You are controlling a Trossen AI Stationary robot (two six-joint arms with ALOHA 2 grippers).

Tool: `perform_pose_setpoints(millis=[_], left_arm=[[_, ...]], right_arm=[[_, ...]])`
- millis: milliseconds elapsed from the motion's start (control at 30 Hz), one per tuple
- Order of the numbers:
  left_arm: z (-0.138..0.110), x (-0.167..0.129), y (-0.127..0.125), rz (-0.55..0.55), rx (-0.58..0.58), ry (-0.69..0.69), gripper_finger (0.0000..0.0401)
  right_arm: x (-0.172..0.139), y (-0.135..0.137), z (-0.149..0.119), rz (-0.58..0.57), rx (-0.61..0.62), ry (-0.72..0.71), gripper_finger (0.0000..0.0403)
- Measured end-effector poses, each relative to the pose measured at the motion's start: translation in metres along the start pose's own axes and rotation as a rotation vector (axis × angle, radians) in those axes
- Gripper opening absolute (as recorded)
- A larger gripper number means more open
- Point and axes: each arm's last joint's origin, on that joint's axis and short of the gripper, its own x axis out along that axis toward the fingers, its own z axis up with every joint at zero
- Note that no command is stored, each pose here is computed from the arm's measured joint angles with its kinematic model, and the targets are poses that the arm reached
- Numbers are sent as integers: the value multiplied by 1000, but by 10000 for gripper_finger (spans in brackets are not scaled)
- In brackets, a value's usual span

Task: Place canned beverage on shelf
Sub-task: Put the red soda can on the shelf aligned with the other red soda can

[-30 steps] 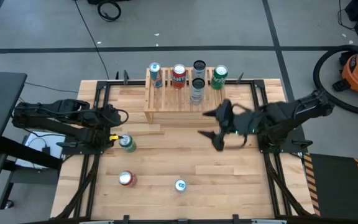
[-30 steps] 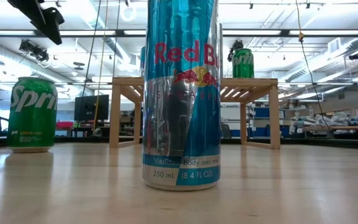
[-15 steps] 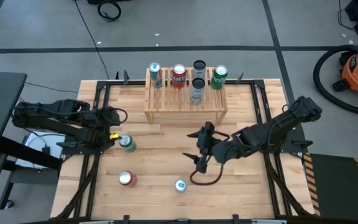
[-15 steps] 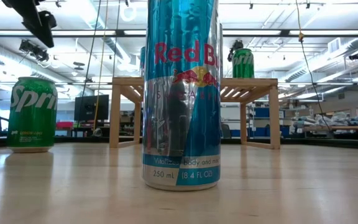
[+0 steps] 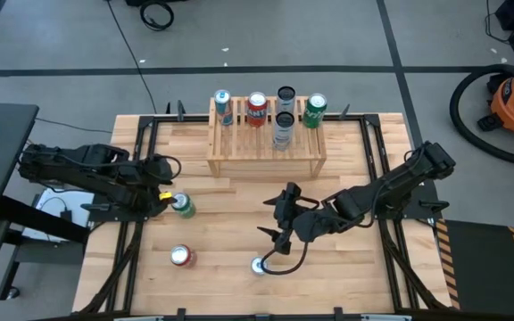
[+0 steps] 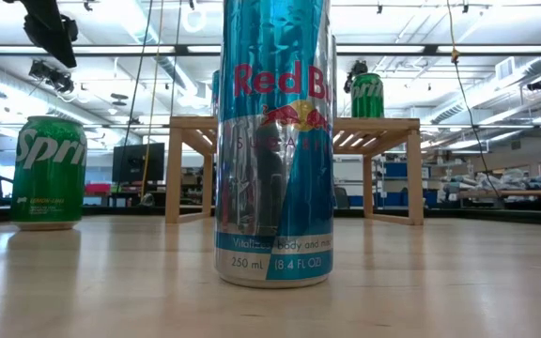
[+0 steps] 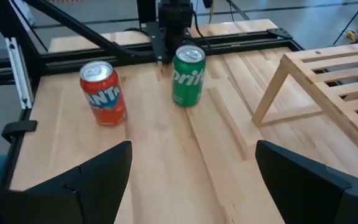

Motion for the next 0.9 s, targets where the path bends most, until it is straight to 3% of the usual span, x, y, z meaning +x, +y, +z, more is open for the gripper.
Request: perform_pose_setpoints(millis=[133,233,467,600,900], left_arm=[[0,1,-1,-13,-11,18,314],[-2,1,-3,-73,-88,64,314],[-2,5,-27,-151,-134,54,314],[-9,12,-41,-136,-111,94,314],[-26,32,-74,-88,-183,232,314]], right_arm=[[-3,2,2,16,15,-21,352],[-3,3,2,20,16,-24,352],[-2,4,2,16,15,-25,352],[-3,3,2,15,15,-25,352],[-2,3,2,13,-13,-25,352]])
